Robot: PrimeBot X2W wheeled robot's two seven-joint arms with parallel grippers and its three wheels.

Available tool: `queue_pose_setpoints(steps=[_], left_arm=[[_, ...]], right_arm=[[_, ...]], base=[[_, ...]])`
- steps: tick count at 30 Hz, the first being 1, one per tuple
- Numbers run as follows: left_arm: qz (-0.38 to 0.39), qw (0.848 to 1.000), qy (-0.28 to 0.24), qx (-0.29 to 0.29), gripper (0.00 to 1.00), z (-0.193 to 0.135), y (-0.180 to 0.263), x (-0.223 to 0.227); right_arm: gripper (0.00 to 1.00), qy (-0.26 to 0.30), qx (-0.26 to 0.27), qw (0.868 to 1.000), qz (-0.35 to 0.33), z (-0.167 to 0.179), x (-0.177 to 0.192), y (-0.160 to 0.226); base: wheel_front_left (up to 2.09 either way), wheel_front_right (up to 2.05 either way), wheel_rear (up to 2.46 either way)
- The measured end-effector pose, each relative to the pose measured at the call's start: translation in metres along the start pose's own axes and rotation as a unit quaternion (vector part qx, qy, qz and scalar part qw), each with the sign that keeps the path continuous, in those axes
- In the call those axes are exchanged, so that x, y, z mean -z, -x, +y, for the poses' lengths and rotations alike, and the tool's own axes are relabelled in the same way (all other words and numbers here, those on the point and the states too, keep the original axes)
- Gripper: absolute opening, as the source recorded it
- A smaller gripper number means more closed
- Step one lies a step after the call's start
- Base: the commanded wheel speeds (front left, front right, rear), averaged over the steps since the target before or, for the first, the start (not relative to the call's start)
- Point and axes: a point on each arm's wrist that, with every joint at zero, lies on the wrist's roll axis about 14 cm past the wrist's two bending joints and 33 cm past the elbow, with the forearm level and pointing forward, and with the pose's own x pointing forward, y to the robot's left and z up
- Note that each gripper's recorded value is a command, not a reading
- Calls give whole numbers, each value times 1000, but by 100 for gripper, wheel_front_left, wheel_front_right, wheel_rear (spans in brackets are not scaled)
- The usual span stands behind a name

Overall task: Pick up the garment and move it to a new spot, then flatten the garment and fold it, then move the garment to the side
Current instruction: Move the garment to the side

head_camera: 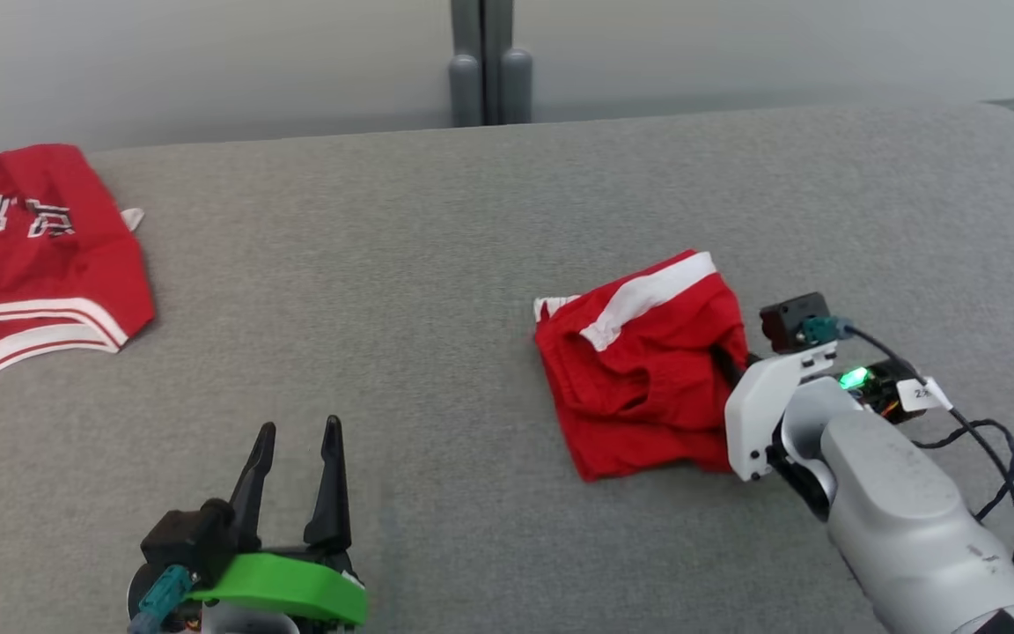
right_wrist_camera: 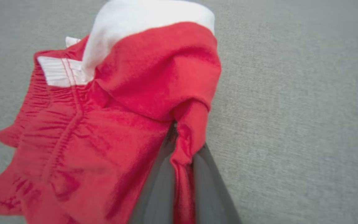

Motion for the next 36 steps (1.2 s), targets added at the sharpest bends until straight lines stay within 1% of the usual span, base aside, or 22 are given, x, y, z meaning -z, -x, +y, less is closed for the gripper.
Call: queue_pose_setpoints(steps=[1,2,3,6,8,12,15,18,21,25,31,36], left_arm=[[1,1000,-3,14,100,-8,-6,0],[2,999,-9,41,100,-23,-19,2],[4,999,-11,50,100,-28,-22,3],[11,995,-18,97,100,-55,-44,10],[17,992,-24,122,100,-69,-55,16],[40,984,-31,169,100,-93,-72,37],[62,977,-29,203,100,-112,-82,57],[80,970,-23,227,100,-125,-88,75],[97,965,-18,241,100,-131,-93,92],[110,963,-8,248,100,-132,-101,107],[107,967,-3,232,100,-117,-110,111],[98,974,-9,204,100,-95,-112,104]], right_arm=[[0,1,15,1000,-7,-14,-4,3],[0,-1,45,999,-16,-41,-9,10],[0,-3,56,998,-18,-51,-9,13],[0,-9,113,993,-32,-99,-11,32],[0,-11,142,989,-37,-122,-10,43],[0,-29,193,980,-45,-157,-1,64],[0,-41,230,972,-40,-179,13,80],[0,-50,255,965,-32,-194,26,89],[0,-50,272,961,-26,-206,32,91],[0,-32,288,957,-25,-225,24,86],[0,-11,308,951,-31,-255,0,74],[0,-3,324,946,-29,-279,-12,67]], base=[[0,0,0],[0,0,0],[0,0,0],[0,0,0],[0,0,0],[0,0,0],[0,0,0],[0,0,0],[0,0,0],[0,0,0],[0,0,0],[0,0,0]])
